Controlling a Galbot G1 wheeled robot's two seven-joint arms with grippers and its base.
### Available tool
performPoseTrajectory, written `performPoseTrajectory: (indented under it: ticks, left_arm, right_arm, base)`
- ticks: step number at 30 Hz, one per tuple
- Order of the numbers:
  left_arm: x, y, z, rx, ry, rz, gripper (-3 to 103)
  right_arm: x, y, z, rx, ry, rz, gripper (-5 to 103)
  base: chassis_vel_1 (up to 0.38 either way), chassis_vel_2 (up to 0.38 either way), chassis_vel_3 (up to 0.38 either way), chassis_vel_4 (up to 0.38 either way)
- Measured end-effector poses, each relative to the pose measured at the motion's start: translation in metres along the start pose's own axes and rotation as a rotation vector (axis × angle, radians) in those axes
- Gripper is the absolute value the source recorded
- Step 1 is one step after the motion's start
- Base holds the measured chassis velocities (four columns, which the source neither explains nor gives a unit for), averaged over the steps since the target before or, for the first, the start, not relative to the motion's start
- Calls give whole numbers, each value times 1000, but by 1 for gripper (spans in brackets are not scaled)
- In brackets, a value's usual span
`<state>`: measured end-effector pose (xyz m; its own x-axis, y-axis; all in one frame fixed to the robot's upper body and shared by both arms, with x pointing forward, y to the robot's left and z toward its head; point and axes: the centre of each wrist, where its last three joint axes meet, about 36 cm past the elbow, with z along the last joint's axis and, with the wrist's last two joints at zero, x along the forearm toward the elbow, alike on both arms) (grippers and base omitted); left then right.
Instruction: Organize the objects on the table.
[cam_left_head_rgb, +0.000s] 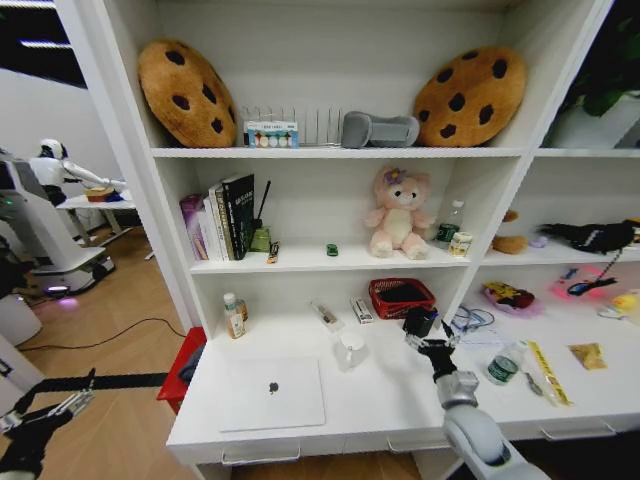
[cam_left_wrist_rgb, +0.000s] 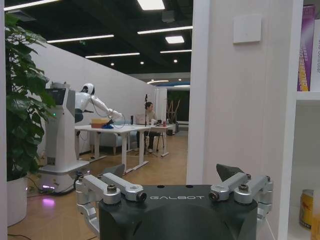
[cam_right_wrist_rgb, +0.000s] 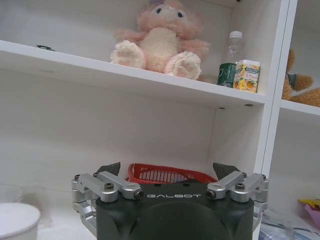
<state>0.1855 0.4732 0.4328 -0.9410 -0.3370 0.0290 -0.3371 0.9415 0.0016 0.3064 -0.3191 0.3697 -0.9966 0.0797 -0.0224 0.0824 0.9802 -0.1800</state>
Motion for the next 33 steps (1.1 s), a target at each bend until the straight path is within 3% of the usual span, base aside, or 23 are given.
performPoseTrajectory:
  ticks: [11,18,33]
  left_arm:
    - [0,0,0,0,0,0,100]
    - [0,0,0,0,0,0,100]
    - [0,0,0,0,0,0,100]
  right_arm:
    - [50,-12,-28,6,-17,37,100]
    - [88,-5,-38,-11,-3,79,100]
    - [77,-21,-29,-12,4,116,100]
  base:
    - [0,0,0,0]
    - [0,0,0,0]
    - [-60,-71,64,58]
